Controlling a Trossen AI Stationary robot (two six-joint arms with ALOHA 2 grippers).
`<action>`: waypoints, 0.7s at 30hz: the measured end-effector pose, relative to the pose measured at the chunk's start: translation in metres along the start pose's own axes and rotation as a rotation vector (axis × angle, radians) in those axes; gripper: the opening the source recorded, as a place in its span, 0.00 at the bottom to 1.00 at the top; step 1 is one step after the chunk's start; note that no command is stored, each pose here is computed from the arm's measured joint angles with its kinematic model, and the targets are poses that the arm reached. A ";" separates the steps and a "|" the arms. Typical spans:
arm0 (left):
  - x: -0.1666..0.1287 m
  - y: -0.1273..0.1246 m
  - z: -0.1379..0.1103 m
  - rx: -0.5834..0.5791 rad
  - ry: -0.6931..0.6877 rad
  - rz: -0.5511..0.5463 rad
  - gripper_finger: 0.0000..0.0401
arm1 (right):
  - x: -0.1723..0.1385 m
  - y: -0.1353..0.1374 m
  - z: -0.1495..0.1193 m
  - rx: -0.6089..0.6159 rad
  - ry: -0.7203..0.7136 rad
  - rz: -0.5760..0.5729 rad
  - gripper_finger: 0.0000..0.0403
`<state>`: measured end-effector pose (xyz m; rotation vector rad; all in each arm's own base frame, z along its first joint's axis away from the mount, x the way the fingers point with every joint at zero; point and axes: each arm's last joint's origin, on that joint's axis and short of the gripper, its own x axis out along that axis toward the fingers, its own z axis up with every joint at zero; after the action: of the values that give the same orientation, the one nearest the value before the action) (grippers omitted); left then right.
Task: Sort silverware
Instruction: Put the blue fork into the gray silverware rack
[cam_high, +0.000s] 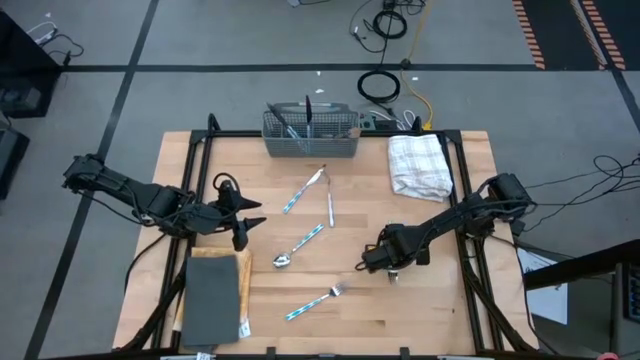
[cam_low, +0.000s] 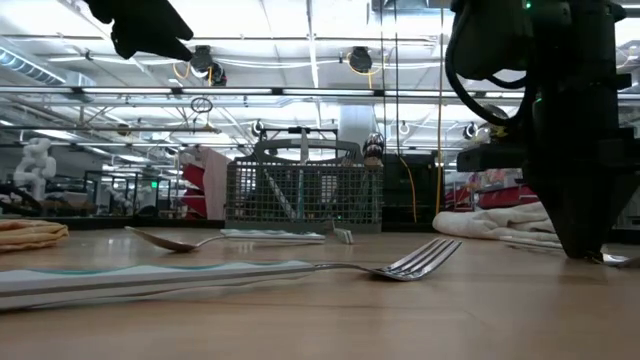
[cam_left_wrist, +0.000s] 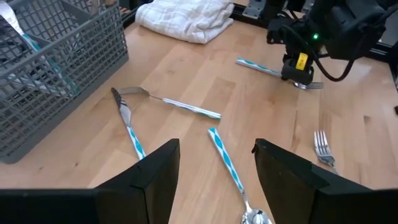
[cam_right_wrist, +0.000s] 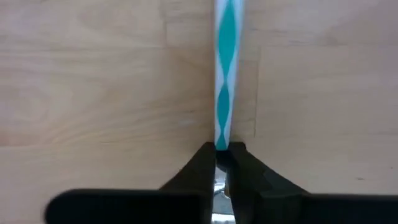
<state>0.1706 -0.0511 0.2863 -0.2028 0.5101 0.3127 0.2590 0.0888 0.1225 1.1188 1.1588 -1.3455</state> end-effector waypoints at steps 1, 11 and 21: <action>0.000 0.000 0.000 0.000 0.000 0.000 0.53 | 0.000 0.000 0.000 -0.012 0.001 0.003 0.03; 0.000 0.000 0.000 -0.003 -0.001 -0.001 0.53 | -0.055 0.035 0.002 -0.297 -0.158 0.110 0.00; 0.000 0.000 0.000 -0.003 0.000 -0.001 0.53 | -0.186 0.068 0.067 -0.672 -0.415 0.158 0.00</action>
<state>0.1707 -0.0512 0.2863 -0.2058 0.5092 0.3125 0.3385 0.0398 0.3092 0.4088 1.0631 -0.8966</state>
